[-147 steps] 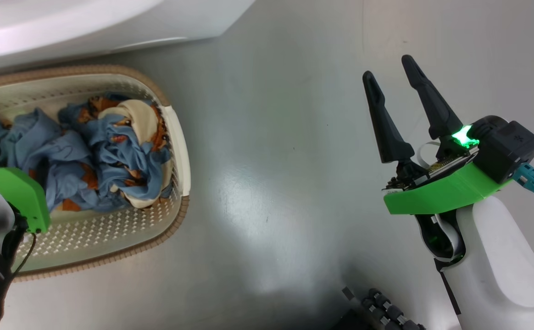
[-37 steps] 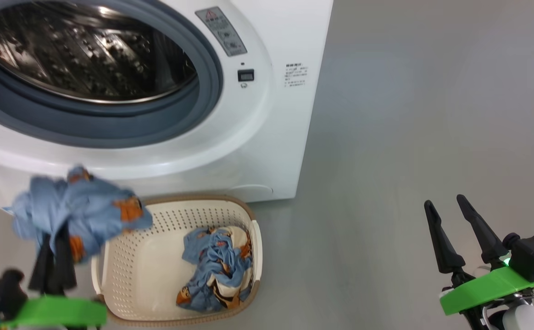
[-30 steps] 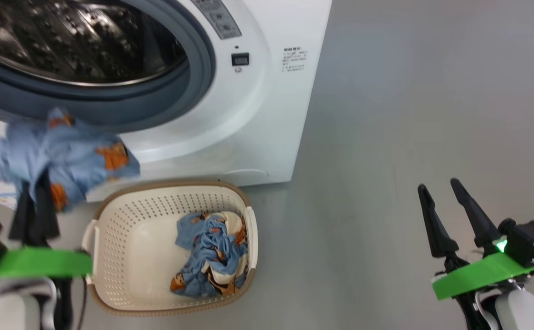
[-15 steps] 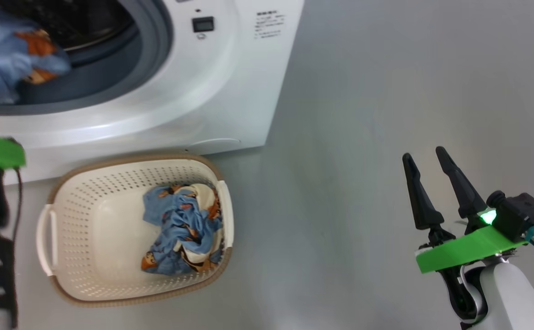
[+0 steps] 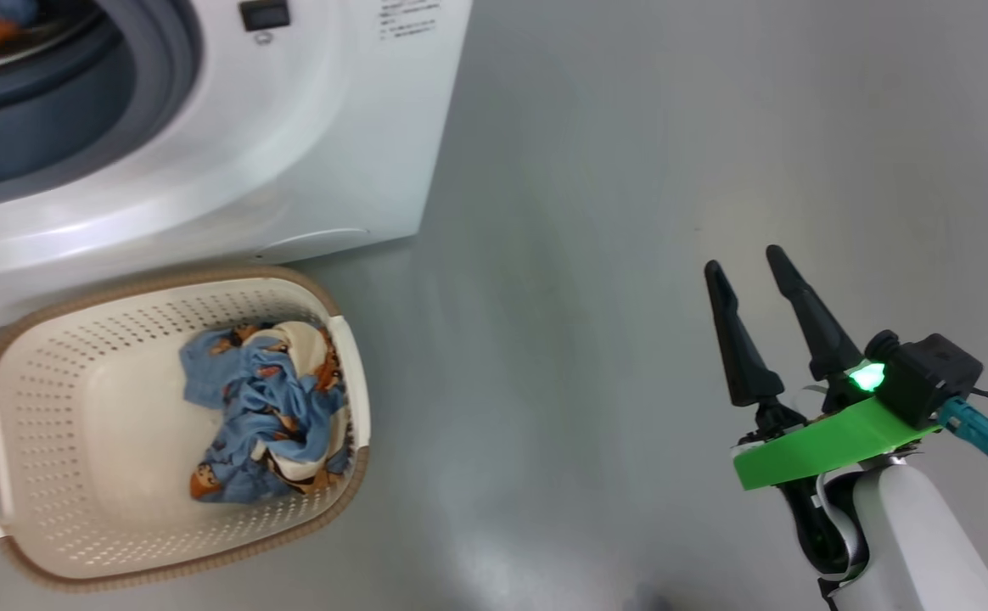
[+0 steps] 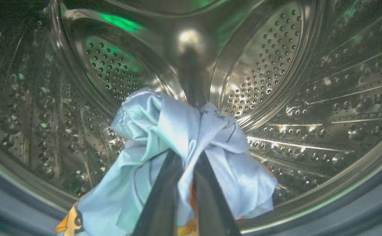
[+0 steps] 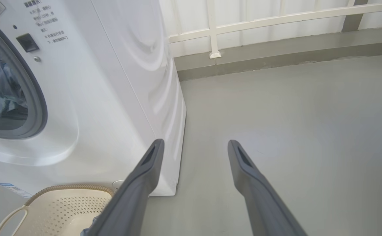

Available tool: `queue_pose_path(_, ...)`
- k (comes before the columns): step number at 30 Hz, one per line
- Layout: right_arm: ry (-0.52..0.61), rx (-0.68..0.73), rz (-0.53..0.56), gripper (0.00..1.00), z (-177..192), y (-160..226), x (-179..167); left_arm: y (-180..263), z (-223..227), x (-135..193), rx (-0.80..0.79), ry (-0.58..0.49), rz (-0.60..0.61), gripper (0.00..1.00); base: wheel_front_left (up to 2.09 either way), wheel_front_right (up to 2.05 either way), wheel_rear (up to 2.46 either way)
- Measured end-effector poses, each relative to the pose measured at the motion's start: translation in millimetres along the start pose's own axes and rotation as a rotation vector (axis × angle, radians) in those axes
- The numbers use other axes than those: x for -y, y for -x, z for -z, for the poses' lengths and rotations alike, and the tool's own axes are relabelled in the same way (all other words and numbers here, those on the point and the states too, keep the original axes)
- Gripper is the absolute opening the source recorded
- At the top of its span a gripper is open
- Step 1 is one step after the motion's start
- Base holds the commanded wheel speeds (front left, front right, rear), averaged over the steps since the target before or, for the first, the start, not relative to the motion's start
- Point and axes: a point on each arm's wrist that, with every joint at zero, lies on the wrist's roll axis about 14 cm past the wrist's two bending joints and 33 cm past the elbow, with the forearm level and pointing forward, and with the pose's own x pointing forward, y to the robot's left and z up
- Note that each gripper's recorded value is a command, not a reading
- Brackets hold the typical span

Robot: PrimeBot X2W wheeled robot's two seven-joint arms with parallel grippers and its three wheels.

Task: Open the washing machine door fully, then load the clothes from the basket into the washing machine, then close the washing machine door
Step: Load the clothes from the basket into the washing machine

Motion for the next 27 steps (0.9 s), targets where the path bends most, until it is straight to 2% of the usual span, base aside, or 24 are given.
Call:
queue_pose_path(4, -0.001, -0.015, 0.01, 1.0, 5, 2, 2, -19, -16, 8, 0.049, -0.013, 0.022, 0.0, 0.0, 0.0, 0.0)
queue_pose_path(5, -0.002, -0.016, 0.013, 1.0, 5, 3, 2, -22, -18, 8, 0.056, -0.009, 0.021, 0.39, 0.0, 0.0, 0.0)
queue_pose_path(6, -0.002, -0.016, 0.015, 1.0, 5, 3, 2, -23, -17, 8, 0.058, -0.008, 0.021, 1.0, 0.0, 0.0, 0.0)
queue_pose_path(19, -0.001, -0.006, 0.009, 1.0, 2, 1, 0, -23, -14, 0, 0.051, -0.009, -0.006, 1.0, 0.0, 0.0, 0.0)
queue_pose_path(27, -0.003, 0.01, -0.006, 1.0, -3, -1, -4, -4, 0, -3, 0.016, -0.012, -0.016, 1.0, 0.0, 0.0, 0.0)
